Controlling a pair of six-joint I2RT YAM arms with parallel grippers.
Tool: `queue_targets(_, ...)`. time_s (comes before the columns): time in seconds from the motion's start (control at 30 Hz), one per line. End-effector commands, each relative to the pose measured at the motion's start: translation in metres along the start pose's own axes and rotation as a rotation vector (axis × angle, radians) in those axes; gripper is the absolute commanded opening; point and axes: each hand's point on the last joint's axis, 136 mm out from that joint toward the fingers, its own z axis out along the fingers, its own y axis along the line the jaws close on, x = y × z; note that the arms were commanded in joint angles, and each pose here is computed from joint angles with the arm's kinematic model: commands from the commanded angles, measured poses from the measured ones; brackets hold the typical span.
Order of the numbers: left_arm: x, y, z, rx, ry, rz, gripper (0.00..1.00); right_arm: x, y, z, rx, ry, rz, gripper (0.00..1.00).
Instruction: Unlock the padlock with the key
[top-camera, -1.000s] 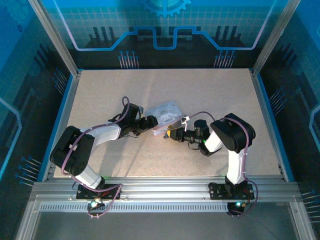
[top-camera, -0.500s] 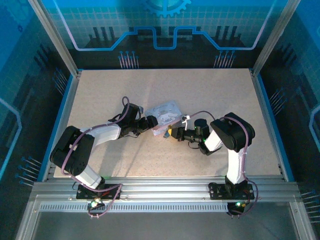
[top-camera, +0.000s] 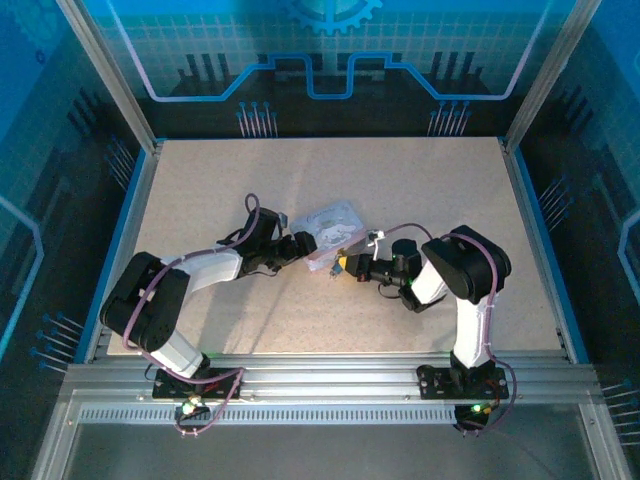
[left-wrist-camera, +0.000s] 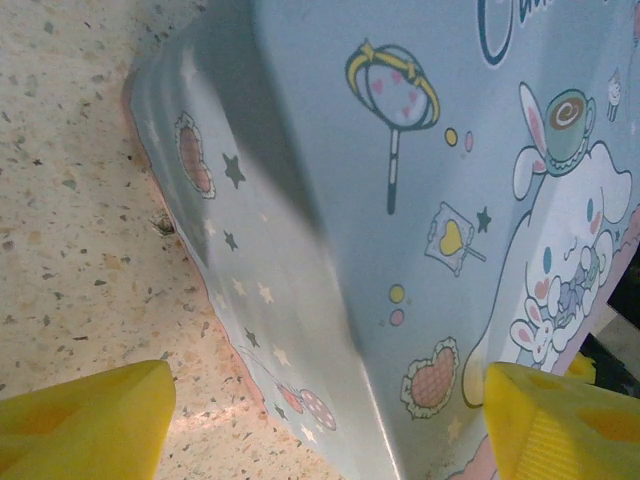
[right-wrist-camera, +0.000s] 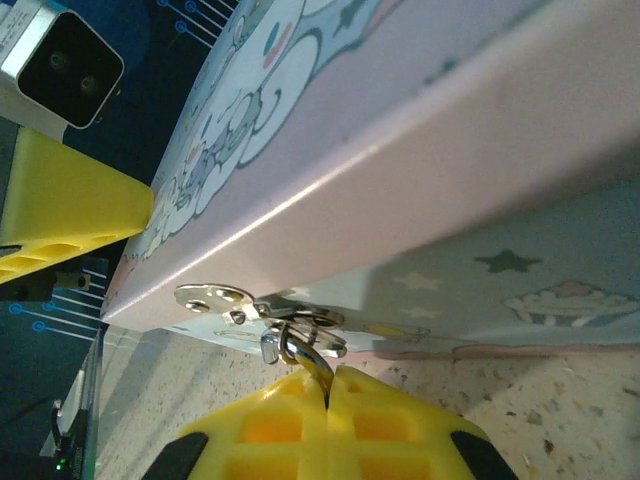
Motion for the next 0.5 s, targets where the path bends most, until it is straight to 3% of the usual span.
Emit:
queue_targets(0.0, 0.029, 0.037, 0.003, -0.126, 0.077, -0.035, 0.80, 0.003, -0.018, -0.008, 0.051, -0.018, 0.067, 0.03)
queue_targets(0.47, 0.041, 0.043, 0.004, -0.137, 0.095, -0.033, 0.80, -0.002, -0.021, -0.020, 0.065, -0.052, 0.115, 0.02)
